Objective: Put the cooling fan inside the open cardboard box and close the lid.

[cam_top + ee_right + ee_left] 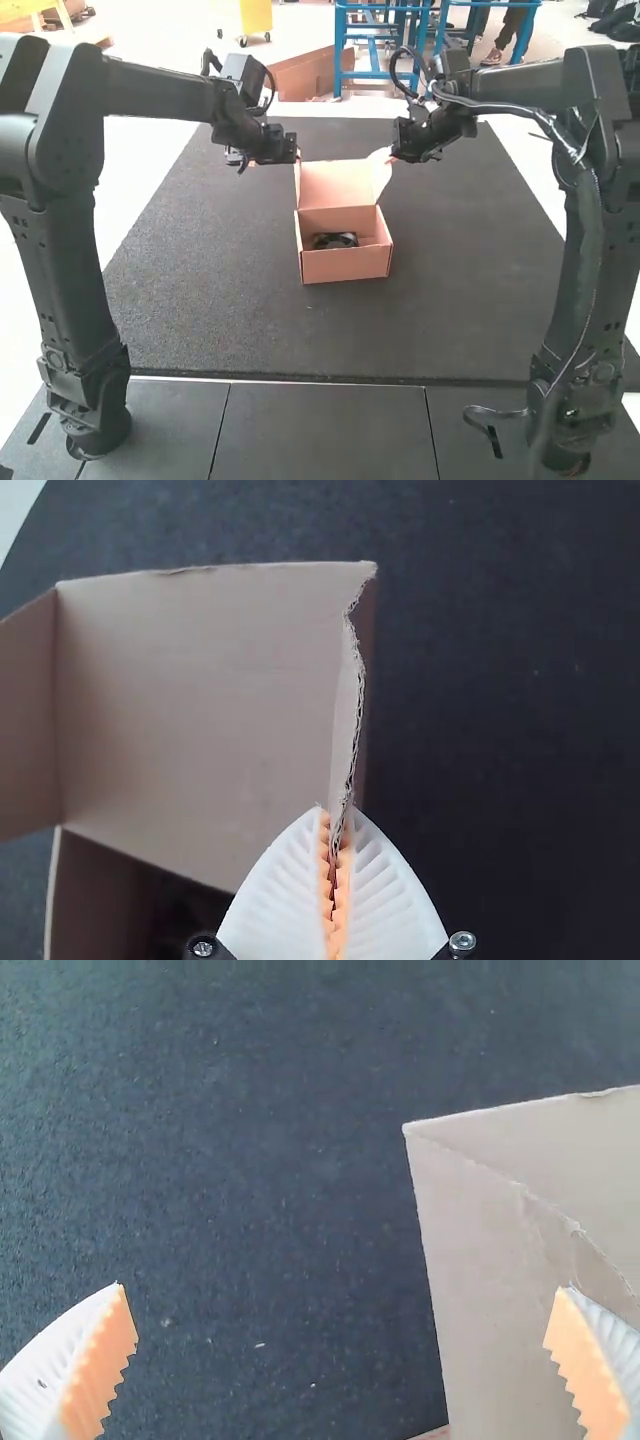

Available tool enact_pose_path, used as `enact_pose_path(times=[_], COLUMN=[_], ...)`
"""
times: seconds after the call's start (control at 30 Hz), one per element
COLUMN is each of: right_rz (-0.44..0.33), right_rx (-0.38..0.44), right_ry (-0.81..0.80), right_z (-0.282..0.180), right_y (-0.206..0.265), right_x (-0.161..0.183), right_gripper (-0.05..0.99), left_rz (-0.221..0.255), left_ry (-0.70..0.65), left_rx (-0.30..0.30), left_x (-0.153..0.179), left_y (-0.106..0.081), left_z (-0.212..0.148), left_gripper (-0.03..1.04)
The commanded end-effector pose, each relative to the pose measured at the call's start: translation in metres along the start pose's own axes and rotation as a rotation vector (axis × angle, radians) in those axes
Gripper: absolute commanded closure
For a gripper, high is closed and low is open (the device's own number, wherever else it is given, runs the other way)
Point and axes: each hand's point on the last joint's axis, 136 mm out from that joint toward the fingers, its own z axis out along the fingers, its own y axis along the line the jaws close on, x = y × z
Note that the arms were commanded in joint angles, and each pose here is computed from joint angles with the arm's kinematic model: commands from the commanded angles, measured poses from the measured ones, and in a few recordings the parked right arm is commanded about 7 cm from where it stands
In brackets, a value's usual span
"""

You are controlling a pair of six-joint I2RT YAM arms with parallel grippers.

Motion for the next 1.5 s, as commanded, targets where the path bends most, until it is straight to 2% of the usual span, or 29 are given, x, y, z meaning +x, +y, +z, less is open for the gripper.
enact_pose_path(times=[0.0, 0.2, 0.37, 0.67, 1.03, 1.47], right_rz=[-0.004, -0.021, -0.031, -0.039, -0.092, -0.113], right_rx=[-0.010, -0.015, -0.015, -0.033, -0.058, -0.082], right_ry=[-0.003, 0.055, 0.078, 0.092, 0.167, 0.257], right_z=[-0.004, -0.012, -0.018, -0.027, -0.036, -0.032], right_y=[0.001, 0.011, 0.014, 0.021, 0.038, 0.056], right_x=[-0.005, 0.008, 0.014, 0.018, 0.043, 0.080], right_gripper=[0.95, 0.95, 0.95, 0.95, 0.95, 0.95], left_rz=[0.025, 0.041, 0.049, 0.051, 0.052, 0.058], left_ry=[-0.040, -0.015, 0.025, 0.075, 0.130, 0.164], left_rx=[0.058, 0.091, 0.087, 0.070, 0.046, 0.028], left_x=[-0.018, -0.012, 0.001, 0.012, 0.026, 0.041], left_y=[-0.024, -0.039, -0.041, -0.037, -0.029, -0.025], left_z=[-0.011, -0.013, -0.013, -0.015, -0.016, -0.019], left_gripper=[0.04, 0.04, 0.04, 0.04, 0.04, 0.04])
